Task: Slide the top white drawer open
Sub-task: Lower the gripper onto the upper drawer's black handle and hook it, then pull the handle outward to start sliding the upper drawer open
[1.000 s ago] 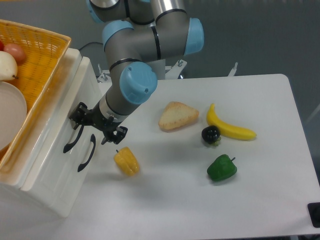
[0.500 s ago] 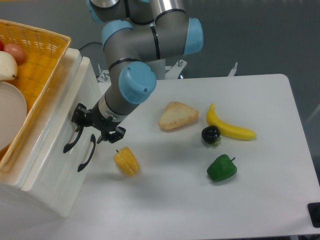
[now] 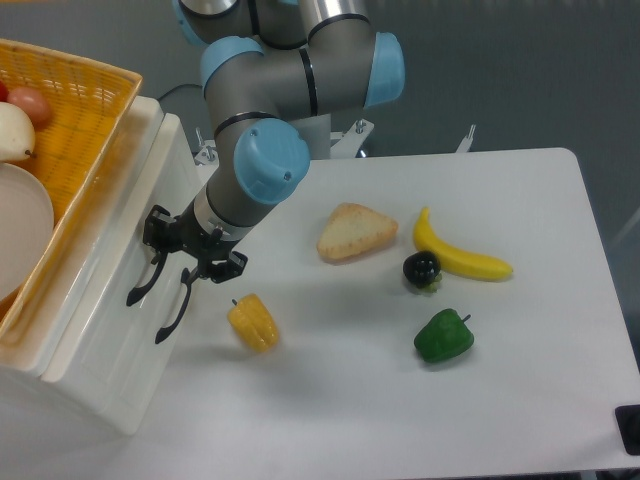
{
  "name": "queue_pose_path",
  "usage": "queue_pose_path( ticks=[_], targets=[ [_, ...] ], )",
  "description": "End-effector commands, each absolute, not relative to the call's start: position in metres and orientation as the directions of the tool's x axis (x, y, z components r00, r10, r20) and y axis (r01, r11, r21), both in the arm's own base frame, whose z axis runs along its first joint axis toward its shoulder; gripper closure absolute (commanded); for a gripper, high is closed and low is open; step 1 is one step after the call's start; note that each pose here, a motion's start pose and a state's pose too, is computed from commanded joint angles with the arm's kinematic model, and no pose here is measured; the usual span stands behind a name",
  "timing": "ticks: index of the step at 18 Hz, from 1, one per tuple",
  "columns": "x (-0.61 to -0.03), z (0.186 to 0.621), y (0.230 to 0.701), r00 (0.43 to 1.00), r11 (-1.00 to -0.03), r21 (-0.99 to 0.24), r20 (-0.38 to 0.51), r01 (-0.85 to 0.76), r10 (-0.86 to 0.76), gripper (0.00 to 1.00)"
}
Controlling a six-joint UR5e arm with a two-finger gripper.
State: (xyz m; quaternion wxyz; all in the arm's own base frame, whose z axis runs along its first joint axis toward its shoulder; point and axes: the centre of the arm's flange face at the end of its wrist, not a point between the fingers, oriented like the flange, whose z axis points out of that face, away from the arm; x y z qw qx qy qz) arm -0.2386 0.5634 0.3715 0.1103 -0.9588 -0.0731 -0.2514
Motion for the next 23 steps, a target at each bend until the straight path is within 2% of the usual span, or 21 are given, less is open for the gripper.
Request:
queue_pose_path(
  ticks=[6, 18, 23],
  targets=[
    [-0.2341, 0.3724, 0.565, 0.864, -0.966, -0.176, 0.497, 0.188, 0.078, 0.49],
    [-0.2325, 0.3742, 0.5649, 0.863, -0.966, -0.179, 0.499, 0.187, 0.075, 0.67],
    [-0.2316, 0.3776, 0.5638, 0.865, -0.965, -0.183, 0.496, 0.187, 0.073, 0.68]
  ],
)
